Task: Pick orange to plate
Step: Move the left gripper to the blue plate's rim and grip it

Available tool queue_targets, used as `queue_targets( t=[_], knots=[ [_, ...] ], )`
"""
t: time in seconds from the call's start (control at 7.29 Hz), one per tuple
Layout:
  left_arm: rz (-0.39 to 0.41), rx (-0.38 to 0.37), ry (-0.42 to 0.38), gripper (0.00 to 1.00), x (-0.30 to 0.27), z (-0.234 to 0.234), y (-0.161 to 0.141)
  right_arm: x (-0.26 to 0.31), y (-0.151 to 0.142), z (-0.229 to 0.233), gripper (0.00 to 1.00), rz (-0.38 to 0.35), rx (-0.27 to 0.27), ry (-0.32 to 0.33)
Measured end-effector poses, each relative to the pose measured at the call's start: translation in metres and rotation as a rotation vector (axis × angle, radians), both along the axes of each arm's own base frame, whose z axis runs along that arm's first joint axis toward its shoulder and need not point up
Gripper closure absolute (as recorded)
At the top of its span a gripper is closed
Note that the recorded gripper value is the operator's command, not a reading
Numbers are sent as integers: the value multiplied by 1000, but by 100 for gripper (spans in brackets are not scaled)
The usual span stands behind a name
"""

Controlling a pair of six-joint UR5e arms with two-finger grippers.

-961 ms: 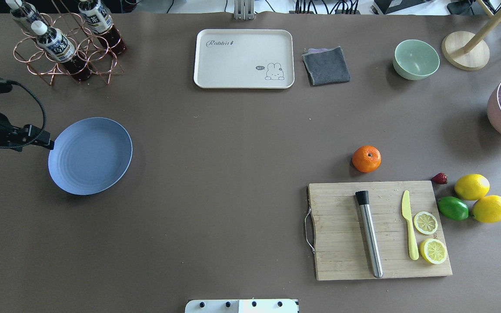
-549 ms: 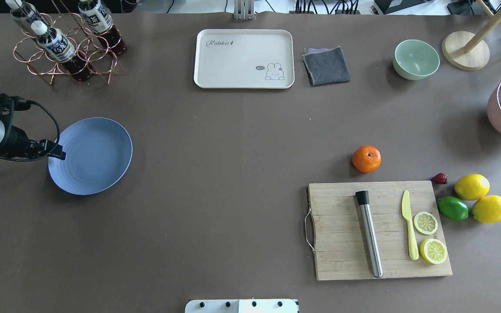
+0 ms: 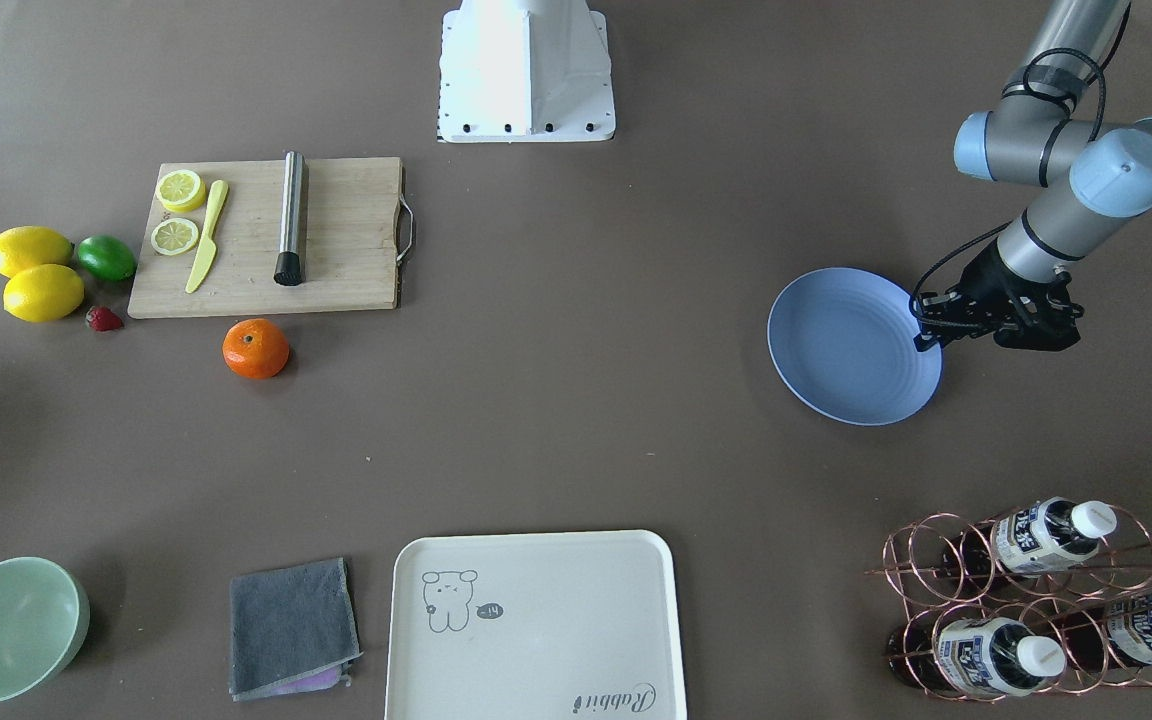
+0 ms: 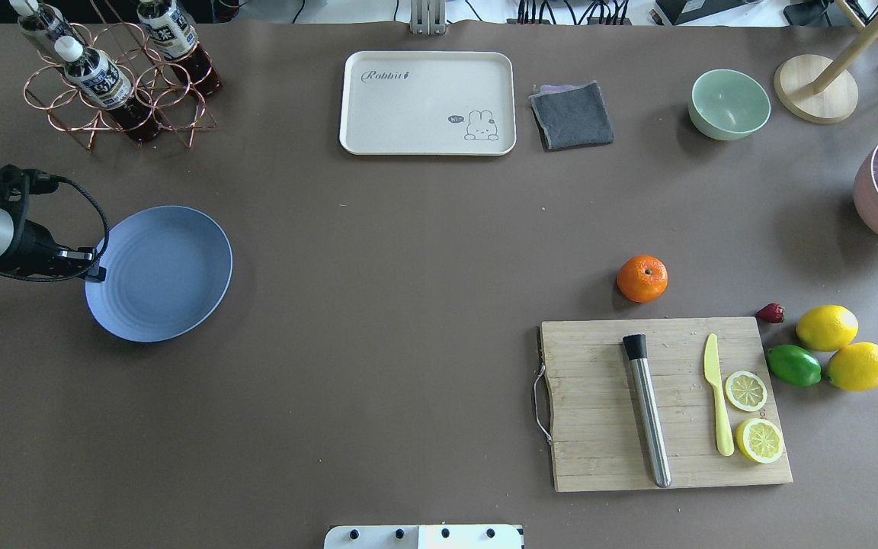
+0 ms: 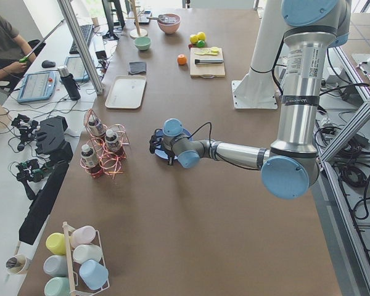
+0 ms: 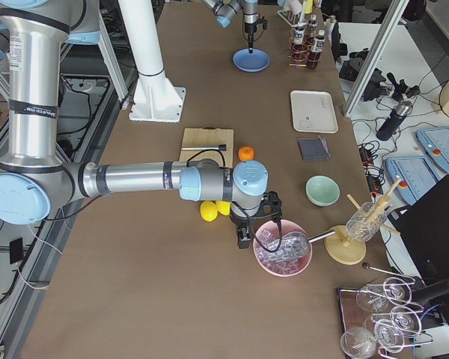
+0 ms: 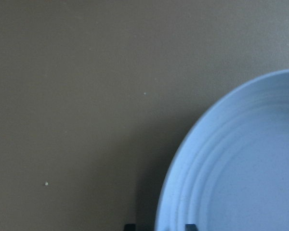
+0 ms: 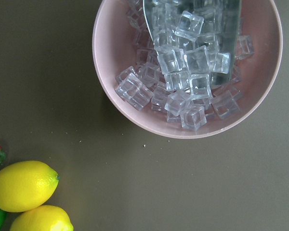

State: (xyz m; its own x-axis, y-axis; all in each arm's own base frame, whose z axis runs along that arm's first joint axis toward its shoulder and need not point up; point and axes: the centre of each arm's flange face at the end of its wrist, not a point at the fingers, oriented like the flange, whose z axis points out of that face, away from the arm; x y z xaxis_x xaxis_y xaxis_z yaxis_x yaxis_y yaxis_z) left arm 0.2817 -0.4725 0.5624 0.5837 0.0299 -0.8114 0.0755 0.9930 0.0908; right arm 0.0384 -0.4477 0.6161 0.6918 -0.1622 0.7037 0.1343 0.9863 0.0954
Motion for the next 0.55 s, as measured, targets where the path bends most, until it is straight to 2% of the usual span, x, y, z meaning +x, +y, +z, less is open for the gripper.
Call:
queue_targets(
  t=[0.27,0.55],
  knots=[
    [-1,-27,41,100,1,-21,4,-8,-9,-34,0,51,0,-17],
    [-48,-94,108,100,14,-75,-1,-48,-31,-95,0,94,-12,-50]
  ],
)
